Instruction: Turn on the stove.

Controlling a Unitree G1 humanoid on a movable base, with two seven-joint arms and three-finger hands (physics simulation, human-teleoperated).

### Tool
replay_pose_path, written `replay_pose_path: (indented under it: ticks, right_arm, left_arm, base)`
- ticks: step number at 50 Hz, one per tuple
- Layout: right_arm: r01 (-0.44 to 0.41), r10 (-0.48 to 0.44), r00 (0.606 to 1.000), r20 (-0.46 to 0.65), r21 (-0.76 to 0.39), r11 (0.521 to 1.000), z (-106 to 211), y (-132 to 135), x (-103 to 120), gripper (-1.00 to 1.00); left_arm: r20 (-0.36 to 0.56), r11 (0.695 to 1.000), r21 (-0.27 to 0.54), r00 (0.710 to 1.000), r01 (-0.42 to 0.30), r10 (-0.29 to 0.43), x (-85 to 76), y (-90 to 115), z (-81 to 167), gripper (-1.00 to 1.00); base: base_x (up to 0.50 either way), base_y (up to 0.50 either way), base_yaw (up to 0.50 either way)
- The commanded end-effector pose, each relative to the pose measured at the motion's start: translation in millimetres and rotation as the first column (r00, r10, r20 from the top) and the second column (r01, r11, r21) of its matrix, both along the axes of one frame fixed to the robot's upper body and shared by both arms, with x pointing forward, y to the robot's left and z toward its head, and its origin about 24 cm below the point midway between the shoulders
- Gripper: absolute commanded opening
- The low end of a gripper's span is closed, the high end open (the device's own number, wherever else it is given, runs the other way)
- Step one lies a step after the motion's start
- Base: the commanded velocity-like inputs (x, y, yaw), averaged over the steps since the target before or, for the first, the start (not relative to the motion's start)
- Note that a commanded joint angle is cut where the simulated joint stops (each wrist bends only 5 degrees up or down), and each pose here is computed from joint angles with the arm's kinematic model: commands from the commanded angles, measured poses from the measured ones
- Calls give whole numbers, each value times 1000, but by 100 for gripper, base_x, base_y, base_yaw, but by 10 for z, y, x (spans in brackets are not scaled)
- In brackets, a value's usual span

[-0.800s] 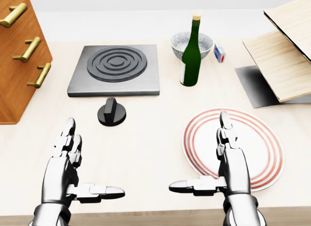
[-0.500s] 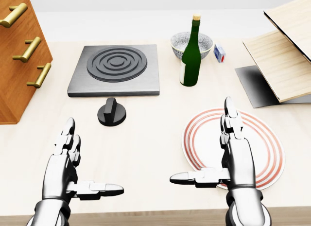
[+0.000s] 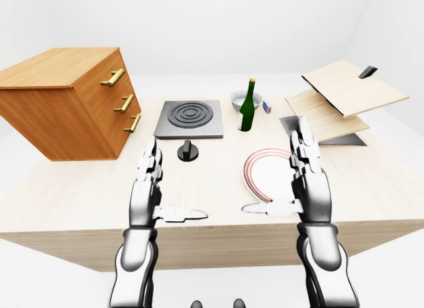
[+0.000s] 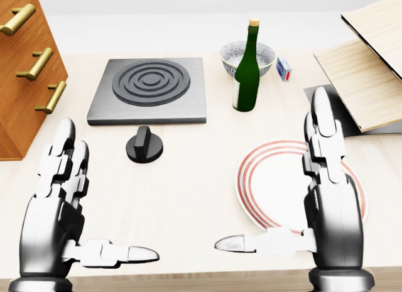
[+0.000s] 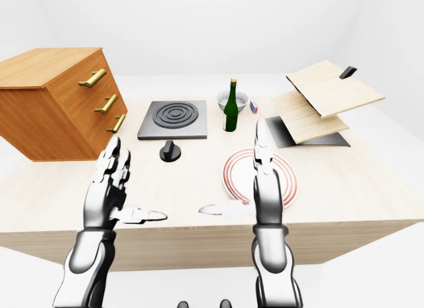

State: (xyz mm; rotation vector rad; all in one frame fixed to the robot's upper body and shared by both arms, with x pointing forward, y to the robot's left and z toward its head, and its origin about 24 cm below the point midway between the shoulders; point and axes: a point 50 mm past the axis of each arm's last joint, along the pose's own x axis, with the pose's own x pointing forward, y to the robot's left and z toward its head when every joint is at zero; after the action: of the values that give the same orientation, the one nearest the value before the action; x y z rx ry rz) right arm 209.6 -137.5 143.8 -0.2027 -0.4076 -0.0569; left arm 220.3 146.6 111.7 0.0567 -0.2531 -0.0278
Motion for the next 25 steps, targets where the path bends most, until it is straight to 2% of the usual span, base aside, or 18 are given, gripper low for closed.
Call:
replay_pose_path:
  ticks: [1,6,7,8,15,25]
  right_arm:
    - [18,-16,992,122,-17,1000,273,7,-367,100]
    - [22,-20,993,118,-18,1000,263,5,-367,100]
    - [-13,16,988,154,-20,1000,375,52,-574,100]
    - [-18,21,988,155,-21,1000,379,57,-590,100]
    - [-37,39,992,116,-25,999,314,56,-594,100]
    - [-38,40,993,114,-21,999,309,80,-605,100]
  left_arm:
    - [144,1000,-5,989,21,-20,-322,-15,342,100]
    - [143,1000,-3,990,21,-20,-309,-18,339,100]
    - [171,1000,6,985,16,-17,31,-95,375,100]
    - [166,1000,7,986,12,-13,63,-98,363,100]
    - [159,1000,9,987,10,-11,43,-84,348,100]
    - [163,1000,10,987,9,-10,29,-75,356,100]
  base:
    - [0,0,0]
    - [0,0,0]
    - [0,0,0]
    - [0,0,0]
    - [0,0,0]
    - [30,0,0]
